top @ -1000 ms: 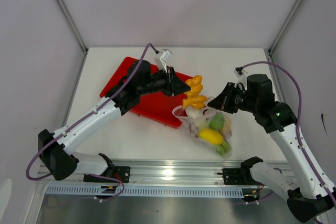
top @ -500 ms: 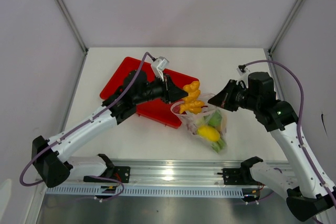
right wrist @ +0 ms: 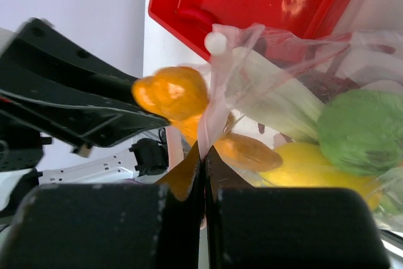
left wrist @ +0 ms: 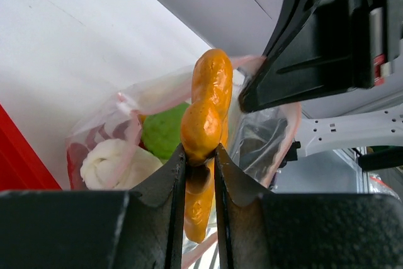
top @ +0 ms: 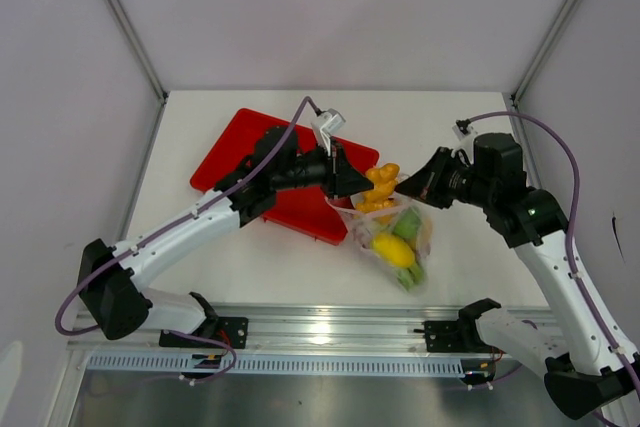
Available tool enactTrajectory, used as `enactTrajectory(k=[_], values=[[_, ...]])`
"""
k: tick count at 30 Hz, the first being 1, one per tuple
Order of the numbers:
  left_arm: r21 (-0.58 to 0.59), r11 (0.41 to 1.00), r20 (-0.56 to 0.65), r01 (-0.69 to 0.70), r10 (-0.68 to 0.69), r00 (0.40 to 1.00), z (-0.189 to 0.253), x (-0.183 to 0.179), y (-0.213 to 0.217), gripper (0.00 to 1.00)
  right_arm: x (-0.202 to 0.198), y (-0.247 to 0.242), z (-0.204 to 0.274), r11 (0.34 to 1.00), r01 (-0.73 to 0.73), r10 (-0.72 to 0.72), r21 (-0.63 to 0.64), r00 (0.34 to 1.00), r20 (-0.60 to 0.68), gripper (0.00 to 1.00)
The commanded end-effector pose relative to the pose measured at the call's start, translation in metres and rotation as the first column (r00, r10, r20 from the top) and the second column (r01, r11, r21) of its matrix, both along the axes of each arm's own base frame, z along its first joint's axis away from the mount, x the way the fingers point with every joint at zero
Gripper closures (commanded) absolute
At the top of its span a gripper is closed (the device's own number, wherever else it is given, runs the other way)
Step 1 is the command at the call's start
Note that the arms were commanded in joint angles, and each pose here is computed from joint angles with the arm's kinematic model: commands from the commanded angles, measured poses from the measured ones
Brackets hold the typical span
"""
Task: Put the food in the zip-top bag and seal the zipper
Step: Place the fake vegetable in the zipper food storage bag.
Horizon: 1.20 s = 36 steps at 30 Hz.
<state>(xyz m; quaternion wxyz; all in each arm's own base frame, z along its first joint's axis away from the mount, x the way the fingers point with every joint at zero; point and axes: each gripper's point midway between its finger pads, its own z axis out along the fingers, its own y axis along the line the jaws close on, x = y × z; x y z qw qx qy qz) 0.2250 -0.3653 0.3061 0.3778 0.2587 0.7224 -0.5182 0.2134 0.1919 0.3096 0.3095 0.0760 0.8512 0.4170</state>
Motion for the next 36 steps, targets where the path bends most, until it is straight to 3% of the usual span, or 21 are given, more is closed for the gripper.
enactTrajectory(k=[1, 12, 17, 19, 20, 22, 23, 24, 26, 29, 33, 35, 36], values=[[-0.042, 0.999, 0.030, 0.033, -0.032, 0.999, 0.005, -0.009, -0.005, 1.00, 0.010, 0.003, 0.057, 0.995, 0.021, -0.035, 0.099, 0.989, 0.143, 1.00], [-0.028, 0.999, -0.010, 0.044, -0.044, 0.999, -0.004, -0.011, -0.011, 0.99, 0.016, 0.003, 0.074, 0.992, 0.030, -0.050, 0.123, 0.985, 0.162, 1.00], [0.034, 0.998, -0.053, 0.052, -0.050, 0.997, -0.016, -0.008, -0.017, 0.99, 0.016, 0.004, 0.079, 0.991, 0.022, -0.045, 0.130, 0.984, 0.172, 1.00], [0.051, 0.998, -0.052, 0.027, -0.025, 0.998, -0.020, -0.005, -0.014, 0.74, 0.014, 0.002, 0.080, 0.992, 0.025, -0.046, 0.122, 0.984, 0.174, 1.00], [0.060, 0.998, -0.052, 0.012, -0.009, 0.999, -0.023, -0.004, -0.012, 0.52, 0.014, 0.001, 0.082, 0.992, 0.025, -0.047, 0.120, 0.982, 0.182, 1.00], [0.066, 0.997, -0.015, -0.031, 0.032, 0.999, -0.015, -0.001, -0.003, 0.36, 0.011, 0.000, 0.082, 0.993, 0.016, -0.037, 0.114, 0.982, 0.185, 1.00], [0.078, 0.995, -0.002, -0.068, 0.068, 0.998, -0.014, 0.002, 0.003, 0.14, 0.010, 0.001, 0.080, 0.994, 0.006, -0.027, 0.111, 0.983, 0.184, 1.00], [0.079, 0.993, 0.019, -0.083, 0.081, 0.996, -0.008, 0.001, 0.009, 0.01, 0.008, 0.002, 0.078, 0.994, -0.003, -0.017, 0.108, 0.984, 0.180, 1.00], [0.082, 0.989, 0.061, -0.121, 0.116, 0.991, 0.004, 0.002, 0.019, 0.00, 0.005, 0.002, 0.071, 0.995, -0.022, 0.005, 0.094, 0.985, 0.174, 1.00], [-0.008, 0.983, 0.134, -0.184, 0.183, 0.974, 0.036, -0.005, 0.040, 0.01, 0.001, 0.001, 0.064, 0.997, -0.032, 0.019, 0.075, 0.984, 0.179, 1.00], [0.092, 0.900, 0.100, -0.427, 0.418, 0.903, 0.037, 0.018, 0.079, 0.00, -0.004, 0.004, 0.058, 0.995, -0.066, 0.052, 0.076, 0.984, 0.172, 1.00], [0.116, 0.883, 0.093, -0.455, 0.447, 0.890, 0.033, 0.021, 0.085, 0.01, -0.005, 0.004, 0.058, 0.995, -0.077, 0.063, 0.069, 0.982, 0.181, 1.00], [0.111, 0.902, 0.083, -0.416, 0.409, 0.909, 0.030, 0.017, 0.080, 0.00, -0.005, 0.004, 0.056, 0.995, -0.079, 0.067, 0.064, 0.982, 0.175, 1.00]])
